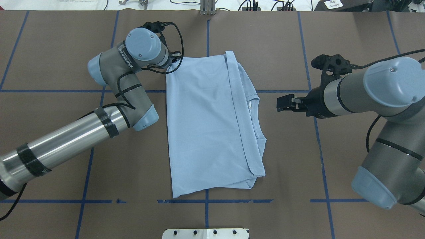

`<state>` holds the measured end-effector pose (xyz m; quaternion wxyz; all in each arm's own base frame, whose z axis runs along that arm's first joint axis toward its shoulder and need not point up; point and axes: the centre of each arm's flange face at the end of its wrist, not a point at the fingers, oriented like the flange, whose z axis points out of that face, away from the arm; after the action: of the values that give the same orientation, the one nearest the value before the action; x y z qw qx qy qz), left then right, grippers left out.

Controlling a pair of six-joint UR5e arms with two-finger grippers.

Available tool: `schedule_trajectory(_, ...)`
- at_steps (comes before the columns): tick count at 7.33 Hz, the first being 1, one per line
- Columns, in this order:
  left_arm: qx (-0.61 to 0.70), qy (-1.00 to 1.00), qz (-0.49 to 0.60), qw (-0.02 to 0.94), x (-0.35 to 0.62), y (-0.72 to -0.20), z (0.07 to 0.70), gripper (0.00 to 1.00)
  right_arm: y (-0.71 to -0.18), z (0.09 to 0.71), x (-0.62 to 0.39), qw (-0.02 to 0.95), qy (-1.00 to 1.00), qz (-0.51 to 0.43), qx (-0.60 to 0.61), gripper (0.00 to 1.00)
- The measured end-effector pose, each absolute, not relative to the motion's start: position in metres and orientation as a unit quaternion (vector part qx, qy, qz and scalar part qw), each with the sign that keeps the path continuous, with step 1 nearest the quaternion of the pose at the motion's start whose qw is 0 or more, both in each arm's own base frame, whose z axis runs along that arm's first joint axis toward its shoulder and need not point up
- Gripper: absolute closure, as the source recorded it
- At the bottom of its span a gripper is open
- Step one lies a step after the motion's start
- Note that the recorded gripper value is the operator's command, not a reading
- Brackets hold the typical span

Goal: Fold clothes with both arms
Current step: 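Pull the held corner farther from the robot with the left gripper, straightening the shirt, then move the right gripper to the shirt's side edge while the left gripper withdraws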

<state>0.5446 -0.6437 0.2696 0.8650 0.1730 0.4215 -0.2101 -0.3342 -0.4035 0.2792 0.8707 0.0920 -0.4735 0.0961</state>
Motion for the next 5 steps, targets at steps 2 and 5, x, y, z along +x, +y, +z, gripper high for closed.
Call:
schedule_trajectory(2, 0.205, 0.442, -0.206, 0.849, 0.551, -0.655, 0.264, 0.01, -0.404, 0.280, -0.335, 0.871, -0.472, 0.096, 0.093, 0.00)
schedule_trajectory(5, 0.228, 0.446, -0.199, 0.842, 0.546, -0.662, 0.267, 0.00, -0.407, 0.282, -0.343, 0.875, -0.466, 0.096, 0.090, 0.00)
